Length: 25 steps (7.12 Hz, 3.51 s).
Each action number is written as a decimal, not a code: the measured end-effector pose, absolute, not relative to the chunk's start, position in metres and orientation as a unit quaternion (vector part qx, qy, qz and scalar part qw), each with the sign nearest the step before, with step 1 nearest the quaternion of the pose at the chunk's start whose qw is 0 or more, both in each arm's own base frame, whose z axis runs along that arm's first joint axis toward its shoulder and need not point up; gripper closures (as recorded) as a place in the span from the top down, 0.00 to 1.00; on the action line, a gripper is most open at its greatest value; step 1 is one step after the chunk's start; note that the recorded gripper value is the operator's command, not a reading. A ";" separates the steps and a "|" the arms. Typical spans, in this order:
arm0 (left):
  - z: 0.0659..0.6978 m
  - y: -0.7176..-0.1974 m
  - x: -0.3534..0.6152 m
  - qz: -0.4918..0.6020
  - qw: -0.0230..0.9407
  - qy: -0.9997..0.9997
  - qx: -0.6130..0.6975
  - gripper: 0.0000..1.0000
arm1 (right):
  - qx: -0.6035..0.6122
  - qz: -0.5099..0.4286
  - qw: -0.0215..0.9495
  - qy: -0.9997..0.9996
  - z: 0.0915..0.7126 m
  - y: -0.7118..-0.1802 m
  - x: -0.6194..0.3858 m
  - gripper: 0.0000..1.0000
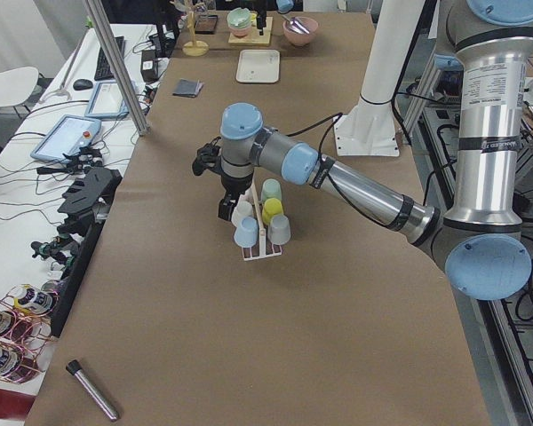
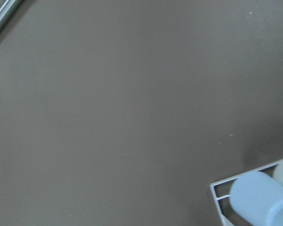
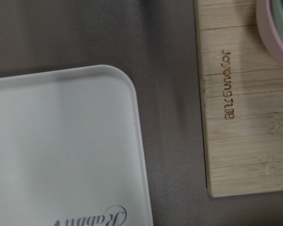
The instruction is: Pick up and place green cup on tray
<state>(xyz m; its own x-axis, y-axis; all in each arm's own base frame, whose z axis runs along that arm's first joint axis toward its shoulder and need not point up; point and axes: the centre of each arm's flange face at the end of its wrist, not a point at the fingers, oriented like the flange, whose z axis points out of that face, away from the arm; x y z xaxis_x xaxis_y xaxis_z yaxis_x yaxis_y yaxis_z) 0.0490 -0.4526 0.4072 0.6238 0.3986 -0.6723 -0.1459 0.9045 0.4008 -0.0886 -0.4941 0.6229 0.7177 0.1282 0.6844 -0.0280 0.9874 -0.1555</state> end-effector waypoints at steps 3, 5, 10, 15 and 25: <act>0.339 -0.406 0.142 0.278 0.858 0.381 0.202 0.98 | -0.055 0.026 0.923 -0.380 0.640 -0.502 -0.108 0.90; 0.312 -0.373 0.188 0.344 0.841 0.341 0.240 0.98 | -0.059 0.022 0.923 -0.379 0.645 -0.508 -0.119 0.81; 0.283 -0.305 0.243 0.536 0.741 0.198 0.352 0.98 | -0.072 0.012 0.926 -0.371 0.662 -0.535 -0.147 0.77; 0.314 -0.245 0.256 0.734 0.550 -0.098 0.386 0.98 | -0.076 0.011 0.928 -0.365 0.680 -0.537 -0.152 0.61; 0.396 -0.248 0.370 0.761 0.413 -0.376 0.330 0.98 | -0.085 0.014 0.929 -0.361 0.691 -0.533 -0.150 0.06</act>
